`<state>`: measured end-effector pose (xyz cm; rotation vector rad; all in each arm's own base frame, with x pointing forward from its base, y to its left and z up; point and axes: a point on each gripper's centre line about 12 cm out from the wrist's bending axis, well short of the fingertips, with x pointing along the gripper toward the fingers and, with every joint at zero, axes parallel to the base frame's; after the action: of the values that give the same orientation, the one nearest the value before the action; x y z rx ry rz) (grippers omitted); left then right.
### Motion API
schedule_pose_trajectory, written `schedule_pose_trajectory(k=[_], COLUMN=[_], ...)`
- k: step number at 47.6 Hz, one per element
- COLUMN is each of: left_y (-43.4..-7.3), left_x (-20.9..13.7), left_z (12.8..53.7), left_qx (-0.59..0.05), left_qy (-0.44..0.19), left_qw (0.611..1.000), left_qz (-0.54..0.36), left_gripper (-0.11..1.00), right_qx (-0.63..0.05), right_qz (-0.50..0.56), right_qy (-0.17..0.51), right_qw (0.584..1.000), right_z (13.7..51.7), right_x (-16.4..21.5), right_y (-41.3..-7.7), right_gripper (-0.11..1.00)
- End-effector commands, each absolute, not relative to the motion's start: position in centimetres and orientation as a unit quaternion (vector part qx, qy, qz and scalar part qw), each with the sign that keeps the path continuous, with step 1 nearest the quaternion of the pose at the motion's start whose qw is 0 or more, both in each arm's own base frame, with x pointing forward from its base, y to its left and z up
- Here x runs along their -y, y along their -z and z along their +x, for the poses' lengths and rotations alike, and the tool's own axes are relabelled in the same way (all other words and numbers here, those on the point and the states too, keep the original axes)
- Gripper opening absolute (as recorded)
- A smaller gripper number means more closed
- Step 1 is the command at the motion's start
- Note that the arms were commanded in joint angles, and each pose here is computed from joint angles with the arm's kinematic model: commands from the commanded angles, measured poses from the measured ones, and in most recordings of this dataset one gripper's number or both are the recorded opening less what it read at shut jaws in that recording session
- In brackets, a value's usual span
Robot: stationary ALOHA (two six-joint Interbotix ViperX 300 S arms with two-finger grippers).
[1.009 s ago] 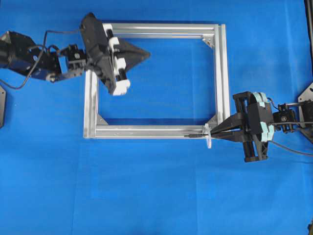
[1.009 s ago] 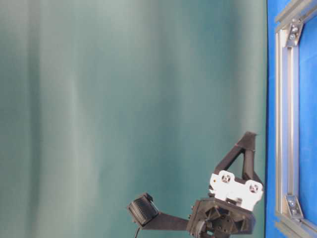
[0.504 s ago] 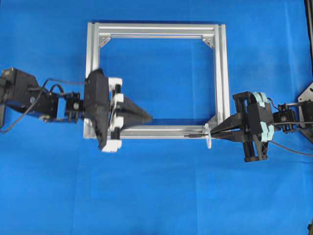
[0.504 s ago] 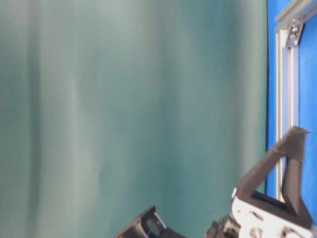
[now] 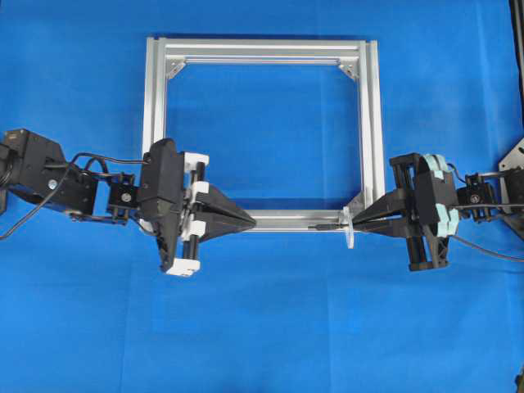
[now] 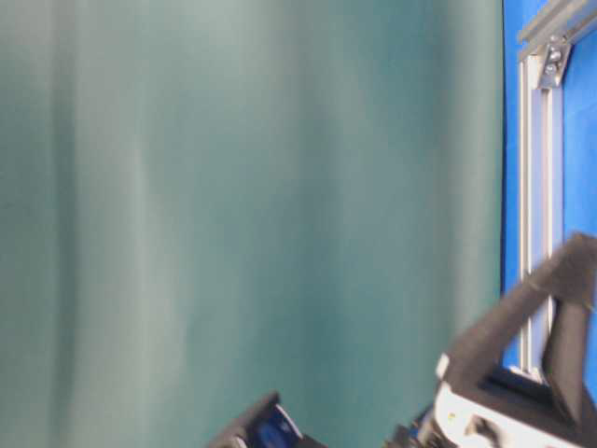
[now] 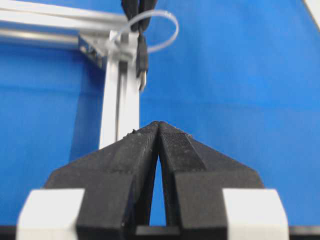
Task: Insert the wire through the string loop located on the right side.
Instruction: 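Move the left gripper across to the plug emerging from the loop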
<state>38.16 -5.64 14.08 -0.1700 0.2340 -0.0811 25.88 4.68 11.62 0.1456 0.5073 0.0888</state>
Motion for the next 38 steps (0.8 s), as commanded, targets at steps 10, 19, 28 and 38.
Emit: schedule_pose_trajectory(k=[10, 19, 28, 38], left_y=[-16.5, -17.2, -17.7, -17.5], left_x=[4.8, 4.8, 5.1, 5.2], left_z=[43.1, 46.5, 48.6, 48.7], left_qx=[-0.101, -0.125, -0.134, -0.139], left_qy=[0.027, 0.023, 0.025, 0.026], left_qw=[0.991, 0.988, 0.987, 0.986], left_qz=[-0.089, -0.091, -0.09, -0.089], left_gripper=[0.0, 0.0, 0.0, 0.0], right_qx=[-0.236, -0.237, -0.237, -0.237], right_qz=[0.075, 0.075, 0.075, 0.075], right_qy=[-0.044, -0.043, -0.043, -0.043], right_qw=[0.968, 0.968, 0.968, 0.968], right_z=[26.4, 26.4, 26.4, 26.4], right_x=[-4.7, -4.7, -4.7, -4.7], right_y=[-12.3, -12.3, -12.2, -12.3], right_gripper=[-0.04, -0.04, -0.04, -0.04])
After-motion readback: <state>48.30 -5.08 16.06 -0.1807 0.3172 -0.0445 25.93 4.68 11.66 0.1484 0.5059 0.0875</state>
